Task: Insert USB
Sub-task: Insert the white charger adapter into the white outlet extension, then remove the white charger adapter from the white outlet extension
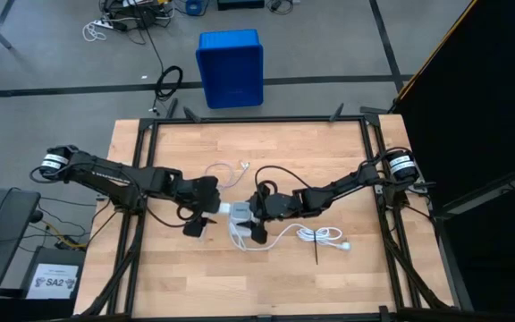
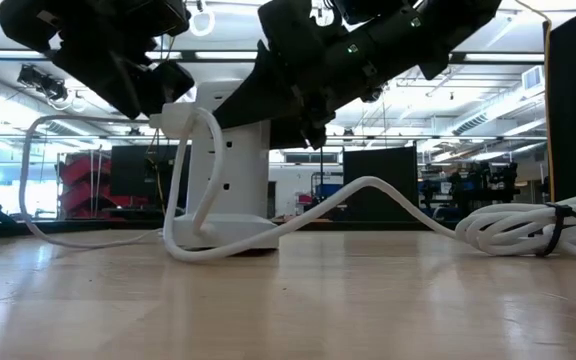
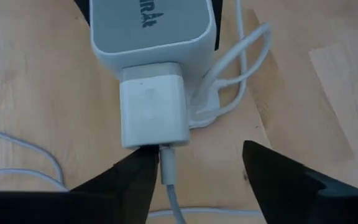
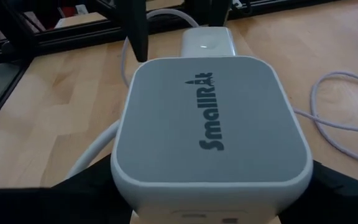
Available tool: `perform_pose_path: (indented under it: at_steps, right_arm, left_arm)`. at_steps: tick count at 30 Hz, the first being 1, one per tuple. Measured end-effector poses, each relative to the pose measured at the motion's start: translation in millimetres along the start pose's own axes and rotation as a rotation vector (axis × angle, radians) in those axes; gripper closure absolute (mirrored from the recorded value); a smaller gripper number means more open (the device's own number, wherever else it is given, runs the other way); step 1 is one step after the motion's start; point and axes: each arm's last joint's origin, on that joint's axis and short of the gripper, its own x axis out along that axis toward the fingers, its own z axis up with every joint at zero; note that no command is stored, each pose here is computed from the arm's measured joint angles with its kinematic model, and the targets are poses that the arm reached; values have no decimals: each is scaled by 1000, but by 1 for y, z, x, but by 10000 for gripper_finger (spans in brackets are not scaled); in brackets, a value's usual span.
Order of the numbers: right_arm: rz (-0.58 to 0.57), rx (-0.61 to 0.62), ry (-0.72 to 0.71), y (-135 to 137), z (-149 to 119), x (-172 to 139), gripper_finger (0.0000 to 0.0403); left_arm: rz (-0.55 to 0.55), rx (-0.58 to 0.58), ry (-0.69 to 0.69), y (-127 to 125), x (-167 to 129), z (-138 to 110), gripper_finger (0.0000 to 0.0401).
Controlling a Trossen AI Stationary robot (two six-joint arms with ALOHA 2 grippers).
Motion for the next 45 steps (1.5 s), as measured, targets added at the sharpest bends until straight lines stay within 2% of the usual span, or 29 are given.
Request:
perform_pose_path:
  at_steps: [5, 6, 8, 9, 11, 13, 19, 24, 31, 34, 41, 45]
  right_arm:
    - [-56, -29, -6, -1, 0, 0, 142]
    - [-66, -41, -6, -1, 0, 0, 142]
    - [-57, -81, -10, -1, 1, 1, 142]
    - [-54, -104, -6, -1, 1, 1, 142]
    - [-57, -130, -3, -2, 1, 0, 142]
    - [-43, -133, 0, -3, 3, 0, 142]
    - [-53, -184, 52, -8, 12, -6, 142]
    - [-93, -242, 181, -10, 30, -15, 142]
    - [-159, -267, 387, -19, 54, -28, 142]
    - [-159, -236, 416, -29, 56, -28, 142]
    - [-136, -65, 463, -59, 48, -25, 142]
    - [-133, -68, 452, -61, 49, -24, 142]
  left_arm:
    - [111, -2, -79, 3, -16, 4, 174]
    - [144, -4, -139, 4, -21, 8, 174]
    - [227, -23, -364, 7, -39, 29, 174]
    - [249, -32, -396, 7, -47, 30, 174]
    - [266, -36, -347, 7, -54, 18, 174]
    - [269, -39, -412, 6, -63, 21, 174]
    - [307, -54, -453, 5, -88, 12, 174]
    - [311, -61, -457, 5, -90, 7, 174]
    - [304, -59, -394, 5, -72, 2, 174]
    - [301, -56, -398, 4, -70, 4, 174]
    - [307, -39, -439, 5, -71, 8, 174]
    - [306, -38, -428, 5, -70, 7, 174]
